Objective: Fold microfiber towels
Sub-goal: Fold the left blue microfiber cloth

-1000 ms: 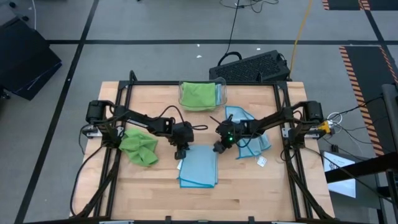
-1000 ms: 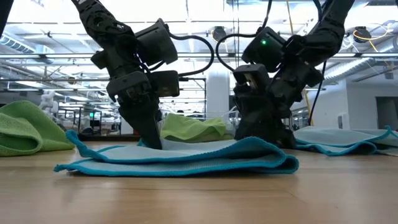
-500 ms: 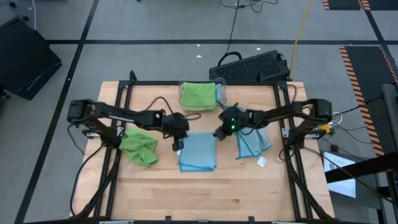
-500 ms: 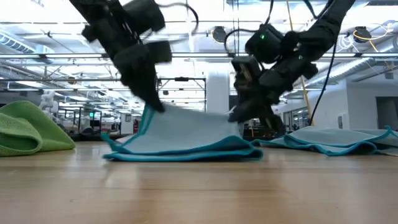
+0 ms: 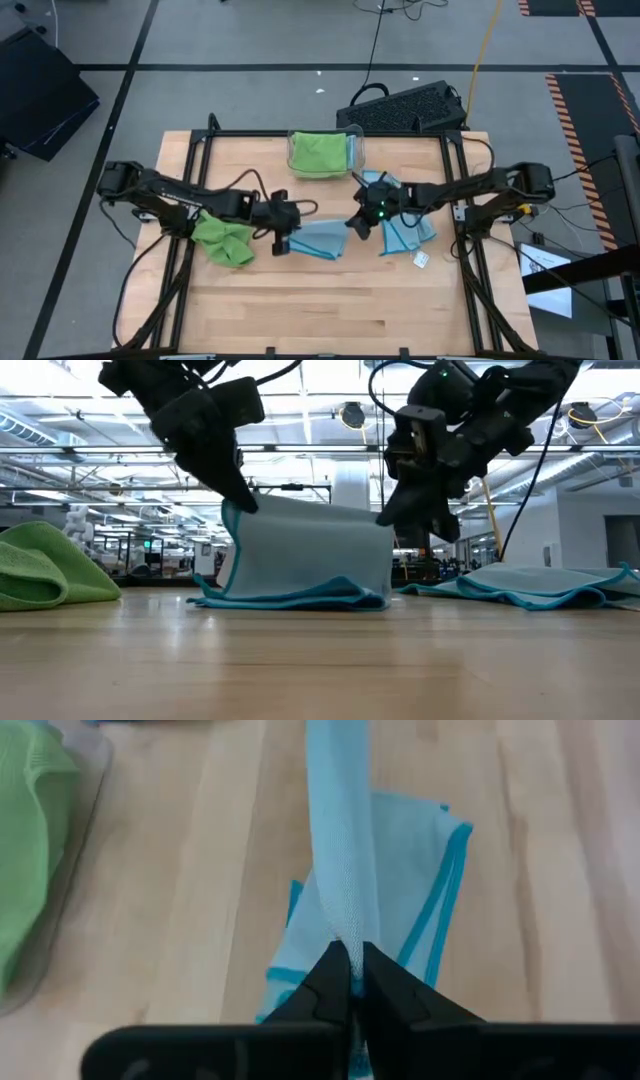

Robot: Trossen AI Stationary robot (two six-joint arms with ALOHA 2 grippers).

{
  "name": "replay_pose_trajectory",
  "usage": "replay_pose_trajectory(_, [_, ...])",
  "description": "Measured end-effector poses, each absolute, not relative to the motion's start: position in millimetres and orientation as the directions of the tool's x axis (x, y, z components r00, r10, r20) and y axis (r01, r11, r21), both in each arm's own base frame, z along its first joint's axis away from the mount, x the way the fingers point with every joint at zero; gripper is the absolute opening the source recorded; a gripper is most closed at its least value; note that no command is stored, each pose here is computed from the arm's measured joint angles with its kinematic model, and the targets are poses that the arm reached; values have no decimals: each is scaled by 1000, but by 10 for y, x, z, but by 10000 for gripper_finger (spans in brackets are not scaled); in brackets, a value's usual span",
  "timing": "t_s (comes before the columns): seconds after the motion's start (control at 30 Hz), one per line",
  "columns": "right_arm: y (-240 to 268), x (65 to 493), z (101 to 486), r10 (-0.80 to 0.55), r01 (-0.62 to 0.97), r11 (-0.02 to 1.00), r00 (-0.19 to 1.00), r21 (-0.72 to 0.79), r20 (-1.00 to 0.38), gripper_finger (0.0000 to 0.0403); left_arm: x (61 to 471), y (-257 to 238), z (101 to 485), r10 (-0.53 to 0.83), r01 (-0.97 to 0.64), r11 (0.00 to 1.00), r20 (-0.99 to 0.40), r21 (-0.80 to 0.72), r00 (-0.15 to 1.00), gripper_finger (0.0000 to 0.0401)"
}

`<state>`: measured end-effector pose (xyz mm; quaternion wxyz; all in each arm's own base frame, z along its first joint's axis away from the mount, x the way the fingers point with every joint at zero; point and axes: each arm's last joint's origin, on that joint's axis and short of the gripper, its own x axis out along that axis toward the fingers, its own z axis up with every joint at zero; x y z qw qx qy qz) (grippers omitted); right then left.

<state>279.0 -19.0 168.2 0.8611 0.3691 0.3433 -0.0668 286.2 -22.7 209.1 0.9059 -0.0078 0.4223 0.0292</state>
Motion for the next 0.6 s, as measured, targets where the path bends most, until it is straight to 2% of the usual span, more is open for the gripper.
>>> replay_pose_trajectory(0.23, [6,2836,1671,95,380,724,771,576,-629,2,2897,-359,1937,100,-53,995,-796,85,597,13])
replay_pose_trajectory(0.47, [228,2920,1646,157,316,703,805,638,-572,2,2868,-393,1852,121,-18,991,-832,133,542,6])
replay_pose_trajectory(0.6, [321,2994,1568,187,303,659,820,688,-540,2,2869,-378,1850,128,-22,990,-831,139,541,17])
